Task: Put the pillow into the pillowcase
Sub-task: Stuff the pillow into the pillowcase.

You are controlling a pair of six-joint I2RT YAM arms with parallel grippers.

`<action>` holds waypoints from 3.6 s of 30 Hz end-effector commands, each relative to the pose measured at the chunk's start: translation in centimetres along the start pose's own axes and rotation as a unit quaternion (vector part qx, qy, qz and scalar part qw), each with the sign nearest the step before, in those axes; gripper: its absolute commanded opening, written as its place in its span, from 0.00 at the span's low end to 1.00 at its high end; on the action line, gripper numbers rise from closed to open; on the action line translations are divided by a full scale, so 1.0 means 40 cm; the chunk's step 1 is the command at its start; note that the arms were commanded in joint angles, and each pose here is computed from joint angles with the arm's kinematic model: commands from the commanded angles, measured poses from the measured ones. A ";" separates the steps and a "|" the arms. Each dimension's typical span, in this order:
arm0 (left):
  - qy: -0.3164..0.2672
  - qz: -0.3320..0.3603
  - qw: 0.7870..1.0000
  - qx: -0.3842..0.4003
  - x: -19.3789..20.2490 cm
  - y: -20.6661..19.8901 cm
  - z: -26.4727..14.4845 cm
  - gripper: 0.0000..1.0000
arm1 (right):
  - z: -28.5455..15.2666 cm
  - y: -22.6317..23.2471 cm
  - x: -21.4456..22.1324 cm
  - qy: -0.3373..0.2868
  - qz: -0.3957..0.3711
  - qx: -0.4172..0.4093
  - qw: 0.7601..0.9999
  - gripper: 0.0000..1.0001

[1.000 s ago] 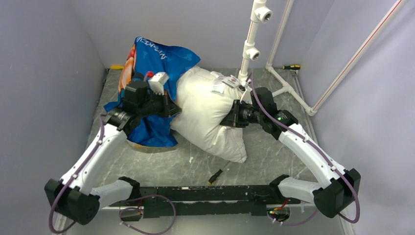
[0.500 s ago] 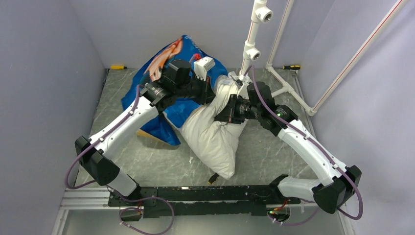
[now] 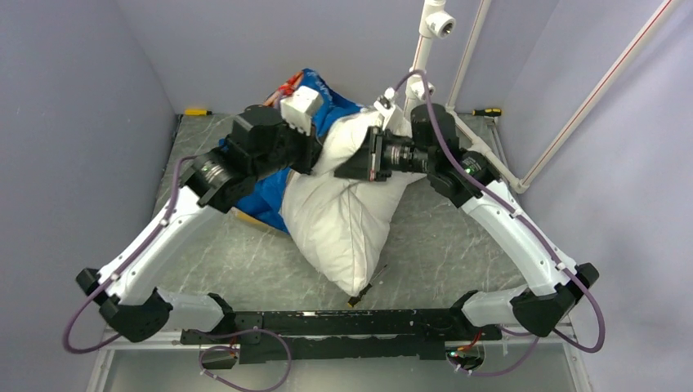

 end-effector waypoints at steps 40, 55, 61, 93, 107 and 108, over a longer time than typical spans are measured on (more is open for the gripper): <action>-0.002 -0.213 0.965 -0.149 0.003 0.210 -0.238 0.15 | 0.288 -0.029 -0.313 -0.079 -0.022 -0.107 0.991 0.00; 0.188 -0.233 0.934 -0.194 0.246 0.268 -0.190 0.79 | 0.219 -0.056 -0.252 -0.071 -0.017 -0.072 0.995 0.00; 0.194 -0.255 0.930 -0.177 0.311 0.258 -0.177 0.19 | 0.222 -0.053 -0.270 -0.073 -0.020 -0.075 0.994 0.00; -0.028 -0.286 0.955 0.069 -0.045 0.139 -0.134 0.08 | 0.179 0.050 -0.409 -0.193 -0.107 -0.095 0.971 0.00; -0.215 -0.206 0.938 0.176 -0.323 0.151 -0.052 0.00 | 0.003 0.307 -0.457 -0.284 -0.225 -0.230 0.903 0.00; -0.228 -0.191 0.937 0.185 -0.338 0.149 -0.050 0.00 | -0.013 0.326 -0.469 -0.301 -0.235 -0.235 0.894 0.00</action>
Point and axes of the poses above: each gripper's point midway between its finger pads, its own z axis out along the fingers, its own y axis along the line the jaws close on, x = y × z, the point moved 5 cm from there along -z, back along the fingers, and after that the axes turned 1 degree about z, right-handed, at the moved point
